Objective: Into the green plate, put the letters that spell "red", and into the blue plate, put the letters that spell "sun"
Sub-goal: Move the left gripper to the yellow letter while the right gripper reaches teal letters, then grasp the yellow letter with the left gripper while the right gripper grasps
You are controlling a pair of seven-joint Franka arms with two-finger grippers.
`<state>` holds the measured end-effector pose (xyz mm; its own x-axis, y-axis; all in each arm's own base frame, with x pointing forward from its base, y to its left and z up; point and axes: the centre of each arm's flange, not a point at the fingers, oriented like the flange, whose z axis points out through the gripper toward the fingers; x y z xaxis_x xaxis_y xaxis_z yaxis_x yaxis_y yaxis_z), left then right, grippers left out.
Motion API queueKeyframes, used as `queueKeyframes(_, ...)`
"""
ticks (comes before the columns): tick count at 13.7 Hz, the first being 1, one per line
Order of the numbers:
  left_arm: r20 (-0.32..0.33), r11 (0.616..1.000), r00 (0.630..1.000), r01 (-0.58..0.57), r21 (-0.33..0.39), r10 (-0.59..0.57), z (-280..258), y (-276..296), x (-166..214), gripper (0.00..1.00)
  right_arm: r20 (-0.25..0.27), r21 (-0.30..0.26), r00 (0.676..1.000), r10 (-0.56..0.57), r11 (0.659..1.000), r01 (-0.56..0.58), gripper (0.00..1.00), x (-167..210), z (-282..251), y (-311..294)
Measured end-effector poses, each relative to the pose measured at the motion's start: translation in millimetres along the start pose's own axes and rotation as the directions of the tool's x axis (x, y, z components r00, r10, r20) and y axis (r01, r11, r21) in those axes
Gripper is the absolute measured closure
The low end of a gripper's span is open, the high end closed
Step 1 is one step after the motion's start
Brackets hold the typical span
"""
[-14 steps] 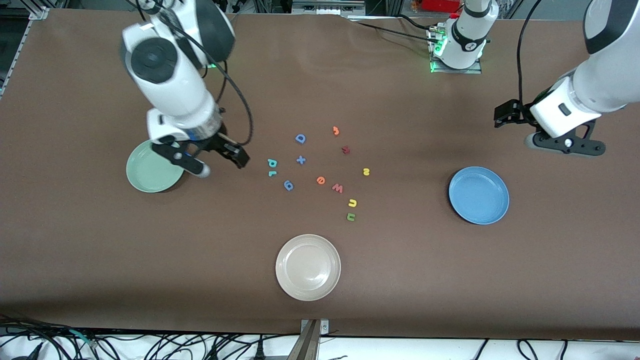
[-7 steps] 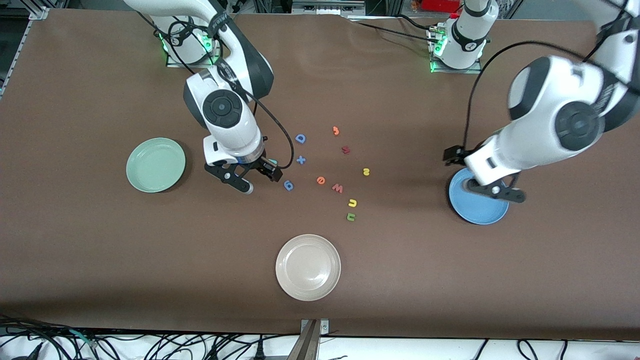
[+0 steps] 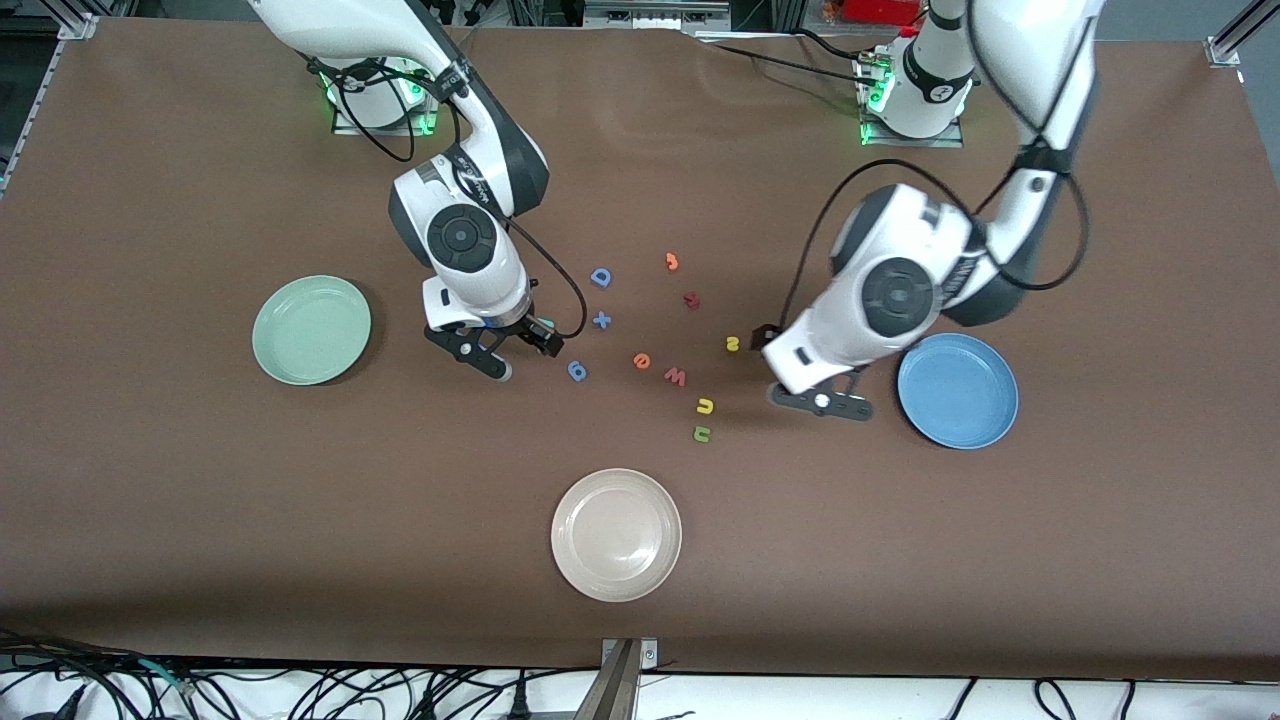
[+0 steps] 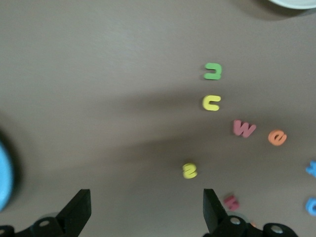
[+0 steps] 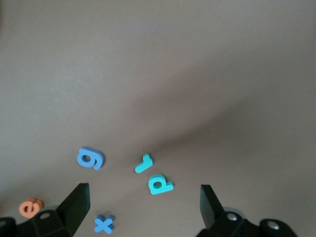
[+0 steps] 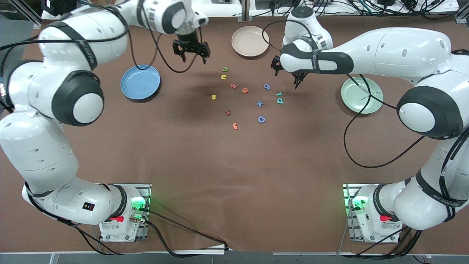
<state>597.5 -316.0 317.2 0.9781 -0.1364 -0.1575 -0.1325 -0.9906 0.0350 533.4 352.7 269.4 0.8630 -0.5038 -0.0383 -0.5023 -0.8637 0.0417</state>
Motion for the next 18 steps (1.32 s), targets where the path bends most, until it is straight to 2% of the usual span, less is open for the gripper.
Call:
queueKeyframes(1, 0.001, 0.999, 1.000, 0.012, 0.032, -0.012, 15, 13, -2, 0.00, 0.003, 0.014, 1.000, 0.012, 1.000, -0.012, 0.01, -6, 8, 1)
queueKeyframes(3, 0.000, 0.998, 0.999, 0.041, 0.052, -0.041, 41, 23, -2, 0.00, 0.009, 0.035, 1.000, 0.030, 0.999, -0.030, 0.01, -17, 22, 2)
queueKeyframes(6, -0.041, 0.993, 0.992, 0.119, 0.023, -0.118, 82, 21, -1, 0.00, 0.024, 0.017, 0.999, 0.036, 0.999, -0.037, 0.03, -27, 39, 8)
queueKeyframes(10, -0.069, 0.986, 0.984, 0.165, -0.020, -0.166, 131, 30, -20, 0.00, 0.045, -0.024, 0.997, 0.065, 0.998, -0.064, 0.06, -36, 64, 17)
queueKeyframes(13, -0.058, 0.979, 0.978, 0.200, -0.037, -0.202, 153, 43, -38, 0.01, 0.042, -0.006, 0.995, 0.095, 0.995, -0.095, 0.06, -40, 81, 13)
queueKeyframes(16, -0.037, 0.978, 0.978, 0.206, -0.032, -0.207, 161, 52, -49, 0.03, 0.041, 0.001, 0.994, 0.099, 0.995, -0.099, 0.10, -43, 88, 11)
queueKeyframes(17, -0.027, 0.979, 0.979, 0.201, -0.025, -0.201, 166, 54, -55, 0.05, 0.041, 0.001, 0.994, 0.102, 0.995, -0.102, 0.18, -43, 88, 11)
queueKeyframes(18, -0.022, 0.980, 0.980, 0.197, -0.019, -0.197, 170, 56, -58, 0.06, 0.041, 0.000, 0.993, 0.108, 0.994, -0.108, 0.32, -43, 88, 12)
